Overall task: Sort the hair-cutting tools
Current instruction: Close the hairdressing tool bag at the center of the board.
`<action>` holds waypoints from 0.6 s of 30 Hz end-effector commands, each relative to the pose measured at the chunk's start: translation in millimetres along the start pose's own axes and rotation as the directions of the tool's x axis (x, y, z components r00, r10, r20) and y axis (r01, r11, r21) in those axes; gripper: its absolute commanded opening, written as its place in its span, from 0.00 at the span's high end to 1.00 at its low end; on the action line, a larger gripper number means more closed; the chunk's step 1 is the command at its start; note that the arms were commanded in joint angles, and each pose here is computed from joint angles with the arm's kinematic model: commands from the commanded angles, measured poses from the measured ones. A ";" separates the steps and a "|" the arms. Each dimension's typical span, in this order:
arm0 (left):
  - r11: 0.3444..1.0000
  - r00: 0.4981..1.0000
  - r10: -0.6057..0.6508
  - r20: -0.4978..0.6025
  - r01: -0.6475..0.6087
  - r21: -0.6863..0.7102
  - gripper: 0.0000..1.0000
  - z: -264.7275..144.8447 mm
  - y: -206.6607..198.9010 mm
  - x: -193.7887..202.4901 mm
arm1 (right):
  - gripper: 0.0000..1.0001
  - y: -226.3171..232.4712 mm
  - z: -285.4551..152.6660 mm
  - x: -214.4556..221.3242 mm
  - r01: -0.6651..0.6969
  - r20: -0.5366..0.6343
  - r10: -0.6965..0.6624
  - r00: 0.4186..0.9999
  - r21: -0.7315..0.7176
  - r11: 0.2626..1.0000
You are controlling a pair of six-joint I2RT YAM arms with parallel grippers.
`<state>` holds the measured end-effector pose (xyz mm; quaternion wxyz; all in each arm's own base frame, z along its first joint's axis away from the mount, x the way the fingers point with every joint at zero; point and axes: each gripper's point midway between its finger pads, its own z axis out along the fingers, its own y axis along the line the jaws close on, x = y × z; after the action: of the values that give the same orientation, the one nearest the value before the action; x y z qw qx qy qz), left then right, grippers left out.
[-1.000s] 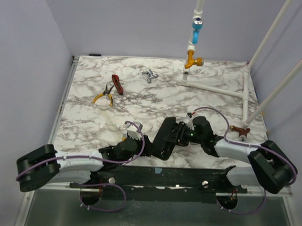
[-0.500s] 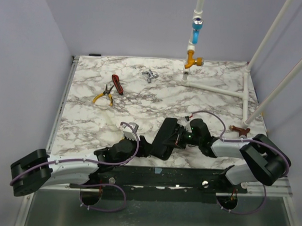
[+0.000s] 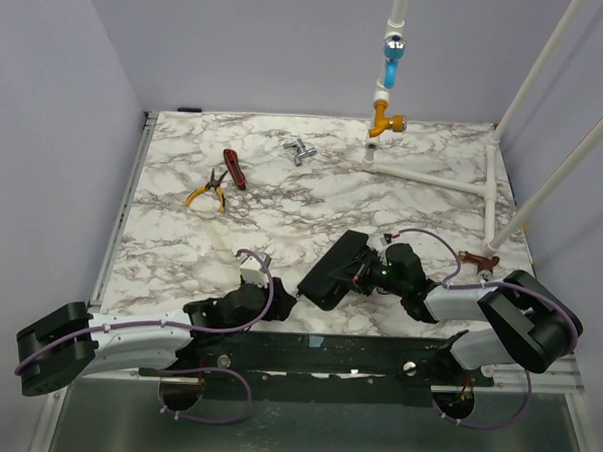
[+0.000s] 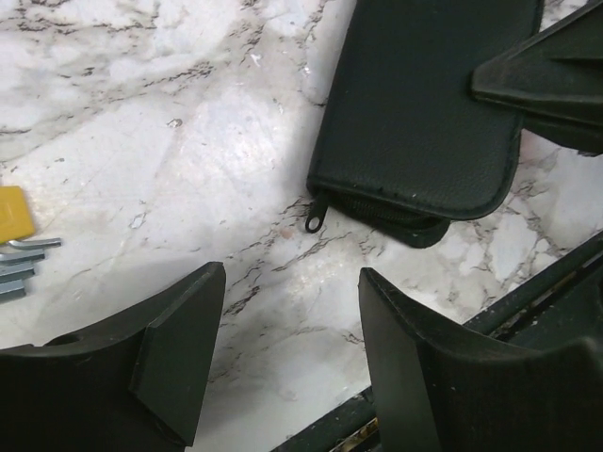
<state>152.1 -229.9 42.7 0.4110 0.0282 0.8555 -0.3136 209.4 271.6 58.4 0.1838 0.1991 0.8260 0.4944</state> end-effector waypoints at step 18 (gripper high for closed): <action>0.986 0.975 0.165 -0.150 -0.169 -0.015 0.54 27.1 -6.4 15.7 | 0.99 -18.2 -4.5 1.5 0.075 0.008 -0.075 0.997 0.028 0.997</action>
<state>161.2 -248.4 26.3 0.3807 0.1052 0.8856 -0.2444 206.4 265.9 48.5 0.1935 0.1875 0.8350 0.4797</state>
